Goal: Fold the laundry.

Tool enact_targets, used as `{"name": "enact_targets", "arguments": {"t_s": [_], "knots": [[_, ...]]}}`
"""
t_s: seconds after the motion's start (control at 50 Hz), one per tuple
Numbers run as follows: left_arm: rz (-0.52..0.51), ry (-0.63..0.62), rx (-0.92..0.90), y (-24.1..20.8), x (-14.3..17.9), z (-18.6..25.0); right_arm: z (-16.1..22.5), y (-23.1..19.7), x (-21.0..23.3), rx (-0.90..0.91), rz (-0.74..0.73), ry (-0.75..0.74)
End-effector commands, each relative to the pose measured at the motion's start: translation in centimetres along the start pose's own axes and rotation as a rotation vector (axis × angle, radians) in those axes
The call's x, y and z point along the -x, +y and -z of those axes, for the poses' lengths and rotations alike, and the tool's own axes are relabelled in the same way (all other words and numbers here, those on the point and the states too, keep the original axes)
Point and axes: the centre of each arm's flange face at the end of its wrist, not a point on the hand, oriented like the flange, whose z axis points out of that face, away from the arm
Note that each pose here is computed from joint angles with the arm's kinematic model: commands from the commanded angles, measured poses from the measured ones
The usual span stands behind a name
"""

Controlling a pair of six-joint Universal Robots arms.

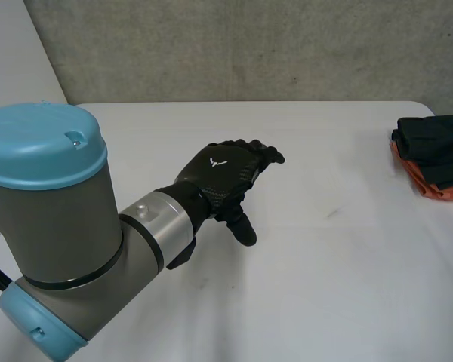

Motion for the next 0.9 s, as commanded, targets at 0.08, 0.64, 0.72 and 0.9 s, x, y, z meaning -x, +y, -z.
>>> {"name": "enact_targets", "arguments": {"t_s": [0.08,0.64,0.72,0.9], "knots": [[-0.004,0.001,-0.021,-0.7,-0.1,0.3,1.4,-10.0,-3.7,0.022,0.223,0.302],[-0.019,-0.320,-0.243,-7.5,5.6,4.1,10.0,-28.3,27.4,-0.184,-0.101,-0.055],[-0.014,-0.429,-0.256,-8.0,7.7,4.6,10.8,-27.6,28.3,-0.137,-0.159,-0.026],[-0.011,-0.484,-0.251,-8.0,9.4,4.6,11.1,-26.4,28.4,-0.091,-0.188,-0.010]]}}
